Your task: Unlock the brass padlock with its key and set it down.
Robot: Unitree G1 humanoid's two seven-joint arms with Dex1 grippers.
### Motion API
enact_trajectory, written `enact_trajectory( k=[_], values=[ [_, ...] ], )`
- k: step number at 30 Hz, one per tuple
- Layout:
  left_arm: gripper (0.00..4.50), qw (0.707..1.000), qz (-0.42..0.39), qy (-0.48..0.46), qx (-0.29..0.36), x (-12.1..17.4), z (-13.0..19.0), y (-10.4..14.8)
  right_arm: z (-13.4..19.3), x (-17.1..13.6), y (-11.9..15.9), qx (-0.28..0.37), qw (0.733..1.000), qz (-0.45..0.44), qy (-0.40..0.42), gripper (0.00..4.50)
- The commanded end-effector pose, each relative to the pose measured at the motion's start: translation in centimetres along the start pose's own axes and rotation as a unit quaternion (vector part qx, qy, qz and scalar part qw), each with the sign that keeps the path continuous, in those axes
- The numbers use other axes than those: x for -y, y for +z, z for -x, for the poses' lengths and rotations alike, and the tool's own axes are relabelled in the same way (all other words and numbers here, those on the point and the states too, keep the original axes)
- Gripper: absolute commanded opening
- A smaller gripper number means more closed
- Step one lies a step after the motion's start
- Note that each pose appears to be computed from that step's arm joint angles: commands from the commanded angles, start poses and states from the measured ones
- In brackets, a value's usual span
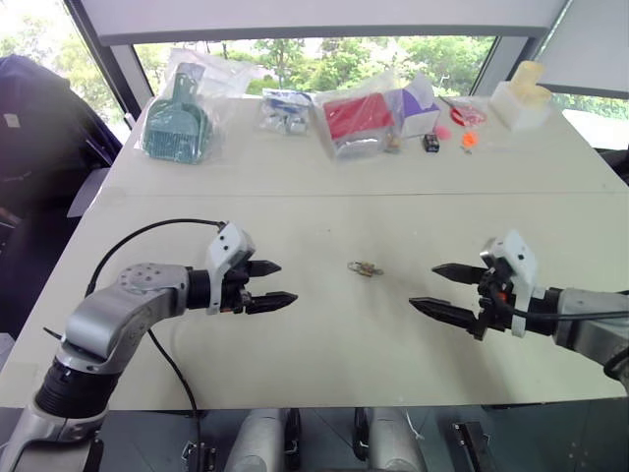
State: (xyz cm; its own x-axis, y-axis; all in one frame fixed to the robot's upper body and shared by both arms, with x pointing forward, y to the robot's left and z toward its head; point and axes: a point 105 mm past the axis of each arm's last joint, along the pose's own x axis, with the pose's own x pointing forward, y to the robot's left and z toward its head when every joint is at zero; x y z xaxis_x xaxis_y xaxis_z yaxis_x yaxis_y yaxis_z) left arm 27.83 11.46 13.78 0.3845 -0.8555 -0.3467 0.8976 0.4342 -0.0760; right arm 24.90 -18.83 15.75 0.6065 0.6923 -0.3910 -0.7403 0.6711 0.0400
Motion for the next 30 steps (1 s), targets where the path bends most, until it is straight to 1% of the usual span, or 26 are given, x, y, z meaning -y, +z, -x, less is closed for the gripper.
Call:
enact_trajectory(
  k=[1,6,11,14,16,20,23,26,30],
  values=[
    [3.75,0.999,-0.024,0.012,0.025,-0.2,-0.2,1.4,0.1,0.0,0.6,0.009,1.000,0.014,0.002,4.47],
    [3.75,0.999,-0.021,0.020,0.034,-0.5,-0.3,1.7,-0.1,-0.1,0.6,0.011,1.000,0.013,0.003,4.47],
    [3.75,0.999,-0.032,0.023,0.015,-0.6,-0.2,1.1,-0.2,-0.2,0.5,0.012,1.000,0.013,0.004,4.47],
    [3.75,0.996,-0.054,0.066,0.007,-1.9,-0.3,1.2,-0.3,-0.1,0.4,0.012,1.000,0.009,0.002,4.47],
    [3.75,0.995,-0.066,0.078,-0.002,-2.6,-0.2,1.5,-0.4,0.0,0.2,0.004,1.000,-0.003,0.001,4.47],
    [3.75,0.993,-0.109,0.032,-0.019,-3.0,0.5,3.0,-0.7,0.3,0.5,-0.011,1.000,-0.015,-0.002,4.47],
    [3.75,0.990,-0.137,0.022,-0.033,-5.1,0.1,4.6,-0.9,0.6,0.8,-0.011,1.000,-0.014,-0.009,4.47],
    [3.75,0.985,-0.168,-0.006,-0.045,-6.4,-1.2,6.2,-1.3,0.5,0.8,-0.005,1.000,-0.014,-0.011,4.47],
    [3.75,0.964,-0.239,-0.097,-0.065,-5.5,-5.0,8.3,-1.6,-0.3,0.6,0.011,1.000,-0.014,-0.013,4.47]
  ],
)
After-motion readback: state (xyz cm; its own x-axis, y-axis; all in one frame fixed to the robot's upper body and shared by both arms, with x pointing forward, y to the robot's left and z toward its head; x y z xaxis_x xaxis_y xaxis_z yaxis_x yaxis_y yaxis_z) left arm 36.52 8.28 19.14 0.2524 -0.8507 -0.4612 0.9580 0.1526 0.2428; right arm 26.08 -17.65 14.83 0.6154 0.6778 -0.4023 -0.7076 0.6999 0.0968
